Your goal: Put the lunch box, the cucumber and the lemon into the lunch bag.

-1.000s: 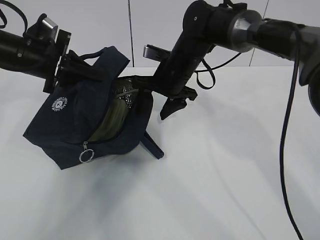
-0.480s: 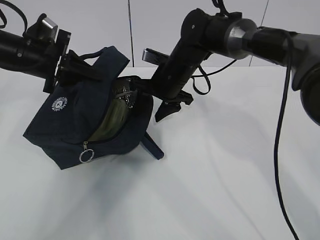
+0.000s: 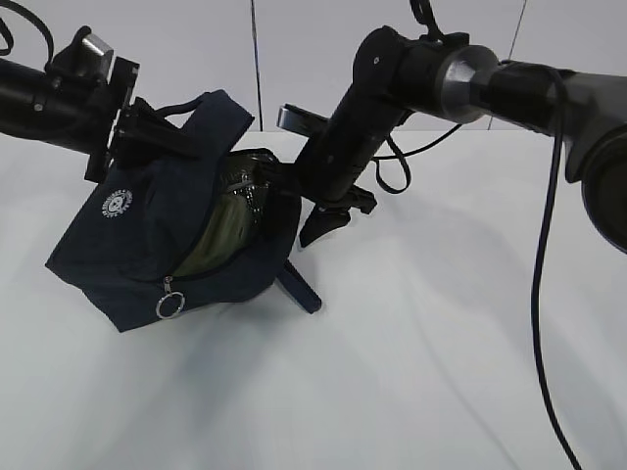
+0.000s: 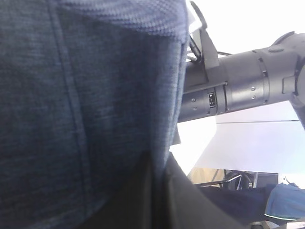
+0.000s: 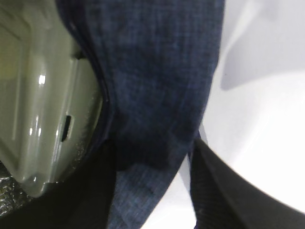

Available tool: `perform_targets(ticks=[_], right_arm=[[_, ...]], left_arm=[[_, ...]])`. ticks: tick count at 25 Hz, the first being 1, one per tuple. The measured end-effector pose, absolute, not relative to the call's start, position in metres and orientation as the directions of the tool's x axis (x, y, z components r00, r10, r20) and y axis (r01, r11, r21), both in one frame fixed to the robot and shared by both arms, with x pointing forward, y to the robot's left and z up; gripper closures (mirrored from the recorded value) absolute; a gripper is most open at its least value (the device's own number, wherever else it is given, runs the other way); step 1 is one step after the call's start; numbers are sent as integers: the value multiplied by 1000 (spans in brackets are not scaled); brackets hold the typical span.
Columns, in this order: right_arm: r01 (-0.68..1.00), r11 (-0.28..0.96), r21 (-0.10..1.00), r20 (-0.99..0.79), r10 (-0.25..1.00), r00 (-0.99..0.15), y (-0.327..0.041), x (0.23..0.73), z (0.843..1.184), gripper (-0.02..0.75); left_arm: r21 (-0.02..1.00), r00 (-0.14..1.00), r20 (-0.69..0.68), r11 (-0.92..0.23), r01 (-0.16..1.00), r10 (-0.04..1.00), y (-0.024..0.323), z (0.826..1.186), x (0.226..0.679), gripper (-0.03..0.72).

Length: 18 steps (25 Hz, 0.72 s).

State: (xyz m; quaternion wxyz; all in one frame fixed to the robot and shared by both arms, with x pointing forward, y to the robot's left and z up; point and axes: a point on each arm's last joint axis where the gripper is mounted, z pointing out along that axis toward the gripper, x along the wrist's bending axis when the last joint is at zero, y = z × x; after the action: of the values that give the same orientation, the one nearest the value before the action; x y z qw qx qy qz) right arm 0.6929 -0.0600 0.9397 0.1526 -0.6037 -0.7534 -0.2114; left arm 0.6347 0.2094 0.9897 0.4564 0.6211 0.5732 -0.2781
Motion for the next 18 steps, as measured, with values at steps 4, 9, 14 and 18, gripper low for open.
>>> perform_targets(ticks=[4,9,14,18], right_arm=[[972,193,133,484,843,-233,-60,692,940,391],[970,201,135,471,849,-241,-61,692,939,532],[967,213,137,467,847,-253,-61,692,939,713],[966,228,125,467,845,-260,-62,691,939,734]], left_arm=[[248,188,-869,74,966,458,209,990,635,697],[248,188,-869,74,966,458,209,990,635,697],[248,188,-869,74,966,458,209,990,635,697],[249,196,-854,48,967,483,210,987,633,697]])
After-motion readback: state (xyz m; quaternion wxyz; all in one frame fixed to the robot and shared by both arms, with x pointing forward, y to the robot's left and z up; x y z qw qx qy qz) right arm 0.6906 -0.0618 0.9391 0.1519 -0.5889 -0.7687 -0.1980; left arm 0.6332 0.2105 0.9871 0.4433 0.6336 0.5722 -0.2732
